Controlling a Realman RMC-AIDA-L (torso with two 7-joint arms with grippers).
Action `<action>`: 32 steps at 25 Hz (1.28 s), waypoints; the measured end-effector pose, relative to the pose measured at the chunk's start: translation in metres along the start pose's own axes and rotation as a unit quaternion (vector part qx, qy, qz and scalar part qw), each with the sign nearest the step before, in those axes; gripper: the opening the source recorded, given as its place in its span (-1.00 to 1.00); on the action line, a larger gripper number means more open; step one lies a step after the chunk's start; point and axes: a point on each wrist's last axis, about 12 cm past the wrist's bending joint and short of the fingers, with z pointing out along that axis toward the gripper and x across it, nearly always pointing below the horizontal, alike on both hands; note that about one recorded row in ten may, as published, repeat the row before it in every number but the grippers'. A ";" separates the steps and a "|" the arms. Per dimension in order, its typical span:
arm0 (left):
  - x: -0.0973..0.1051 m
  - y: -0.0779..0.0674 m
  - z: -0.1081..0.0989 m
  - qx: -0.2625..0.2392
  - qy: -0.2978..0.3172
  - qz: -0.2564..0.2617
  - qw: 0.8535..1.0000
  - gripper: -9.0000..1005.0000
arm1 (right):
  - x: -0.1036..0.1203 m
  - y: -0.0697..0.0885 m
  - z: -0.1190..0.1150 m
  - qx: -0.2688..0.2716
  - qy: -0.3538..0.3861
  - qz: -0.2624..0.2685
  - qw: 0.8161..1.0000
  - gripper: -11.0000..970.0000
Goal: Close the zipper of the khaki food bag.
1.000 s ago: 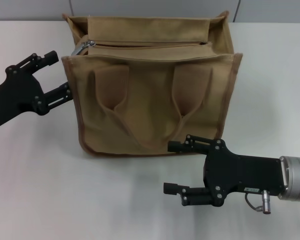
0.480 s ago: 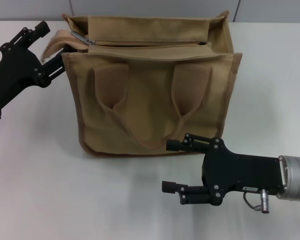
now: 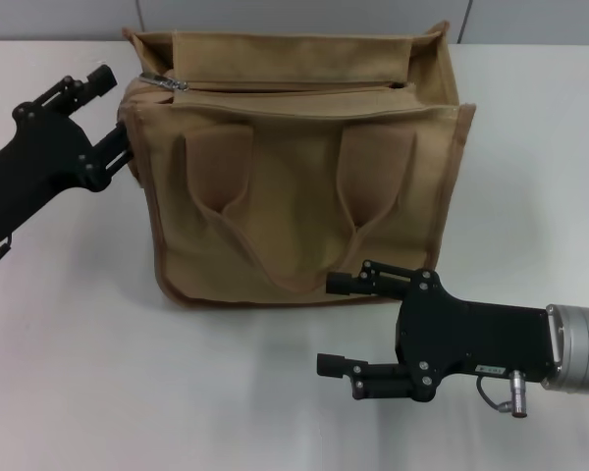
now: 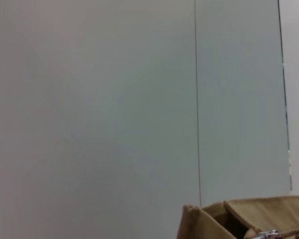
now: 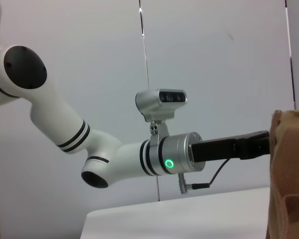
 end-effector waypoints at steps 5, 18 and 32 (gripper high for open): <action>0.002 -0.002 0.000 -0.003 -0.002 0.001 1.000 0.24 | 0.000 0.000 0.000 0.002 -0.002 0.000 1.000 0.58; 0.001 -0.010 0.004 0.013 -0.023 -0.018 0.999 -0.80 | -0.009 0.004 0.002 0.045 -0.085 -0.041 0.995 0.57; -0.004 -0.025 0.008 0.054 -0.066 -0.055 0.995 -0.94 | -0.039 -0.031 0.036 0.166 -0.190 -0.035 0.967 0.56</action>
